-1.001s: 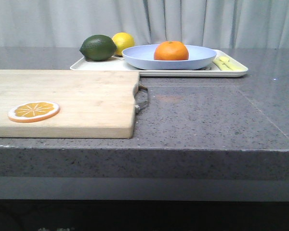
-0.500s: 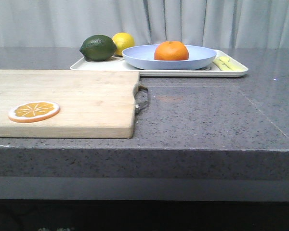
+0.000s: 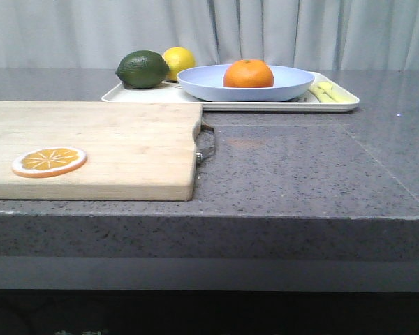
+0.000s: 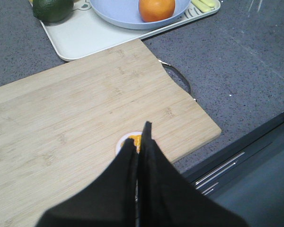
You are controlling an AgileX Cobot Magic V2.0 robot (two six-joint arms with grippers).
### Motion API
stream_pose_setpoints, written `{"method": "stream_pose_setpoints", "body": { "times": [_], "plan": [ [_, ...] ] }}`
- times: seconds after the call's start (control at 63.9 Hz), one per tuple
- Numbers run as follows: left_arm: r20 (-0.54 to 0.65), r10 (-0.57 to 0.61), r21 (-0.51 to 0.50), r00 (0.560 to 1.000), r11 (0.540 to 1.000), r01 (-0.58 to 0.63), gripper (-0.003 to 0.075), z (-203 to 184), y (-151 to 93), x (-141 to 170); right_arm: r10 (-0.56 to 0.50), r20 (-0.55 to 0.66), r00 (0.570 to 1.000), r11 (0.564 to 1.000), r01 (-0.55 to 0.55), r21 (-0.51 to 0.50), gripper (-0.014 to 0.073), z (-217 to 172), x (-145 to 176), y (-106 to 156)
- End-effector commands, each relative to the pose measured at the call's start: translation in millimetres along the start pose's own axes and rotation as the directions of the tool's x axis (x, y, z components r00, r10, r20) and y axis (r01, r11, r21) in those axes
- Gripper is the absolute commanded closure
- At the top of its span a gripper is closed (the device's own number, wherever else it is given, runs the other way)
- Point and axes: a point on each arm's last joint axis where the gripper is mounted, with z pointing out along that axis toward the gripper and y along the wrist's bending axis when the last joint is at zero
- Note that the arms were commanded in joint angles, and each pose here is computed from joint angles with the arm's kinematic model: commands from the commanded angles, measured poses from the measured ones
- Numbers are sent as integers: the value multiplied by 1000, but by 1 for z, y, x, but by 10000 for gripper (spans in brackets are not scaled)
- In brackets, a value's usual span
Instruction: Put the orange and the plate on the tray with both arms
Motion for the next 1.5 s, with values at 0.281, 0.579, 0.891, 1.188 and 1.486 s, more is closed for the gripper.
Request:
{"method": "stream_pose_setpoints", "body": {
  "times": [0.281, 0.579, 0.891, 1.188, 1.486],
  "plan": [
    [151, -25, -6, 988, 1000, 27, 738, -10, 1, -4, -15, 89, 996, 1000, 14, 10, 663, -4, -12, 0],
    [454, -9, -313, 891, 935, 169, 738, -23, 24, 73, -15, 87, 996, 1000, 14, 10, 663, -4, -12, 0],
    [626, 36, -433, 779, 847, 309, 738, 4, 30, 162, -15, 87, 996, 1000, 14, 10, 663, -4, -12, 0],
    [634, 29, -429, 773, 845, 320, 738, 12, 30, 179, -15, 84, 996, 1000, 14, 10, 663, -4, -12, 0],
    [631, 26, -429, 775, 845, 320, 738, 12, 30, 179, -15, 83, 996, 1000, 14, 10, 663, -4, -11, 0]
  ]
}}
